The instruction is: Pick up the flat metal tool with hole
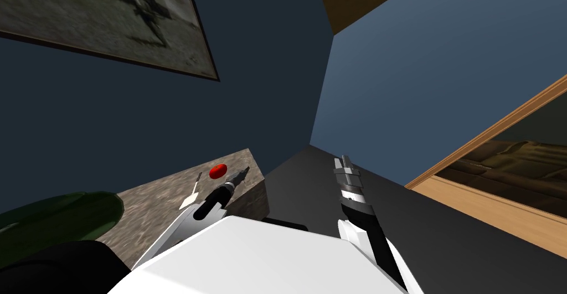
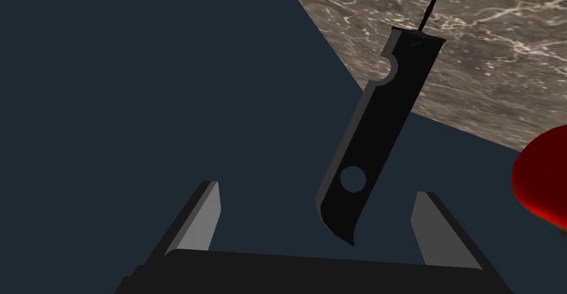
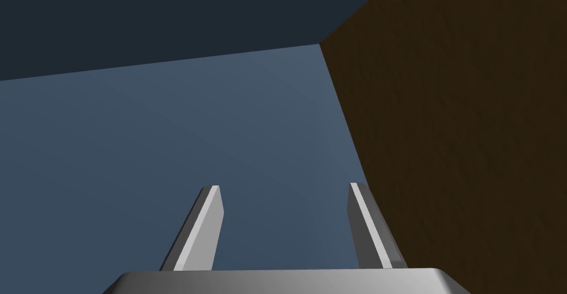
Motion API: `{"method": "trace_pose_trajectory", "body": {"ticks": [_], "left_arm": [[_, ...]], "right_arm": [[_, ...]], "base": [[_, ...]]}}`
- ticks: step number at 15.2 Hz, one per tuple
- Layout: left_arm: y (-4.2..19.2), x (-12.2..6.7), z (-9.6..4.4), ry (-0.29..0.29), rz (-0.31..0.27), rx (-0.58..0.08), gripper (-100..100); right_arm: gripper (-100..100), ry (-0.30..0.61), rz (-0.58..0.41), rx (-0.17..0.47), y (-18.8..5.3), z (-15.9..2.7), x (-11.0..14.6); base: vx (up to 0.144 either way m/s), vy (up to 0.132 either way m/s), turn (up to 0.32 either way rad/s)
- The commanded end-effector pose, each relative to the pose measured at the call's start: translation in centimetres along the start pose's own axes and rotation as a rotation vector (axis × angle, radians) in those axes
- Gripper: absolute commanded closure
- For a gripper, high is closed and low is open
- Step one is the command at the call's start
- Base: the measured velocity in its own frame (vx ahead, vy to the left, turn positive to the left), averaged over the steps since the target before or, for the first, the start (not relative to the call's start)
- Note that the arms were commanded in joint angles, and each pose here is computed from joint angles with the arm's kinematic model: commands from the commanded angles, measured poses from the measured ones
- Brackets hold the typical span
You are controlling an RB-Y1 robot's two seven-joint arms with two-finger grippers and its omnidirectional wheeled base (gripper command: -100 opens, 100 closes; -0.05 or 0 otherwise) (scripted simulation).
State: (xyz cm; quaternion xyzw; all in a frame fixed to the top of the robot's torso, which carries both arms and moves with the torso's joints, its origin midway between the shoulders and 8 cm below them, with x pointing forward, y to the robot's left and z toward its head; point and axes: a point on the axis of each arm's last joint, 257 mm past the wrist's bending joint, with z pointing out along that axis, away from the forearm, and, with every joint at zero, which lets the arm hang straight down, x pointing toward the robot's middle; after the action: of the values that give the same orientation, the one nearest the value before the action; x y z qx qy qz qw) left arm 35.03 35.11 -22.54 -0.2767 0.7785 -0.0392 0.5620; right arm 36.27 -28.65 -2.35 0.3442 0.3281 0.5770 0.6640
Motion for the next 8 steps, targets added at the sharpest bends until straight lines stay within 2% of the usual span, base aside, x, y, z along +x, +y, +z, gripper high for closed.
{"method": "trace_pose_trajectory", "body": {"ticks": [1, 2, 3, 4, 5, 8], "left_arm": [[1.1, 0.5, -0.1, 0.025, 0.023, -0.041, -100], [1.1, 0.5, -0.1, 0.026, 0.023, -0.041, -100], [2.2, 1.1, -0.4, 0.049, 0.047, -0.079, -100], [2.2, 1.1, -0.4, 0.049, 0.047, -0.08, -100], [3.1, 1.6, -0.6, 0.068, 0.069, -0.112, -100], [4.3, 2.2, -0.9, 0.096, 0.089, -0.152, -100]], "right_arm": [[0, 0.0, 0.0, 0.0, 0.0, 0.0, 0.0], [0, 0.0, 0.0, 0.0, 0.0, 0.0, 0.0], [0, 0.0, 0.0, 0.0, 0.0, 0.0, 0.0], [0, 0.0, 0.0, 0.0, 0.0, 0.0, 0.0], [0, 0.0, 0.0, 0.0, 0.0, 0.0, 0.0], [0, 0.0, 0.0, 0.0, 0.0, 0.0, 0.0]], "base": [[0.048, -0.046, 0.005], [0.032, -0.029, 0.005], [0.036, -0.028, -0.002], [0.037, -0.028, 0.001], [0.046, -0.035, 0.0], [0.043, -0.036, 0.001]]}}
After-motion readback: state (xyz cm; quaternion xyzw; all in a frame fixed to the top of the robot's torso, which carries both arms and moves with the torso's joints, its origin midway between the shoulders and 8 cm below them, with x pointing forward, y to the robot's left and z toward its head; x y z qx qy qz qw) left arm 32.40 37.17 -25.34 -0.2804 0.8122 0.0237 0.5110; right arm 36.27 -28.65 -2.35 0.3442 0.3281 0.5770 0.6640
